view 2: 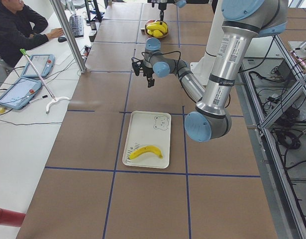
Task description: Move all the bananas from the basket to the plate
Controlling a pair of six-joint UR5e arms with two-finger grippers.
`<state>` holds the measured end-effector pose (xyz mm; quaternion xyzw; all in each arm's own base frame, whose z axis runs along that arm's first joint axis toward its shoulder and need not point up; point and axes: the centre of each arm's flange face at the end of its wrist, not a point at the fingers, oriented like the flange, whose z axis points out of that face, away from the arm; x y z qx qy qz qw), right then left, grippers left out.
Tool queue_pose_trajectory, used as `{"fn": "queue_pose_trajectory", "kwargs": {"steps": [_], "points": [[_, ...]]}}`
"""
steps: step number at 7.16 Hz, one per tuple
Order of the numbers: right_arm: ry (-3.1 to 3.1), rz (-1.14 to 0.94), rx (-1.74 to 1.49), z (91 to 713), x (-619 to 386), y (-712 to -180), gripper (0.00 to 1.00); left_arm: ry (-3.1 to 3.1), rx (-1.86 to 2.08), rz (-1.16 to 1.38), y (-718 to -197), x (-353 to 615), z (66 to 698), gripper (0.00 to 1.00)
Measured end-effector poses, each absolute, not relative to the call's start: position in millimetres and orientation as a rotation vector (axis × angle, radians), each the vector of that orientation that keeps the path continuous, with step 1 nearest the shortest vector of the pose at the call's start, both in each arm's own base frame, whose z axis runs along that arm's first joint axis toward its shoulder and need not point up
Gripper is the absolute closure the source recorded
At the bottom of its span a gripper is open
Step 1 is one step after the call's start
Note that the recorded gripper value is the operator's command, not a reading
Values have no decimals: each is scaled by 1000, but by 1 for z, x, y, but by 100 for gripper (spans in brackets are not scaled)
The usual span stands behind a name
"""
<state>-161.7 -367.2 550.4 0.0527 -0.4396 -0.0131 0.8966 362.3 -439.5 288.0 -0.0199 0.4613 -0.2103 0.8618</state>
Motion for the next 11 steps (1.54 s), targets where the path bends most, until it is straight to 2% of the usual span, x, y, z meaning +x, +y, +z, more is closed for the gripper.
{"fn": "queue_pose_trajectory", "kwargs": {"steps": [4,6,9,11], "points": [[-1114,84,141,512,-56,-382,100,974,-40,-438,-439,363,284,0],[-1177,59,213,469,-43,-400,100,983,-38,-434,-440,364,279,0],[-1202,-22,222,357,-190,-452,100,1052,-9,-403,-442,373,249,1],[-1262,32,205,277,-308,-433,100,1231,13,-417,-446,384,235,1]]}}
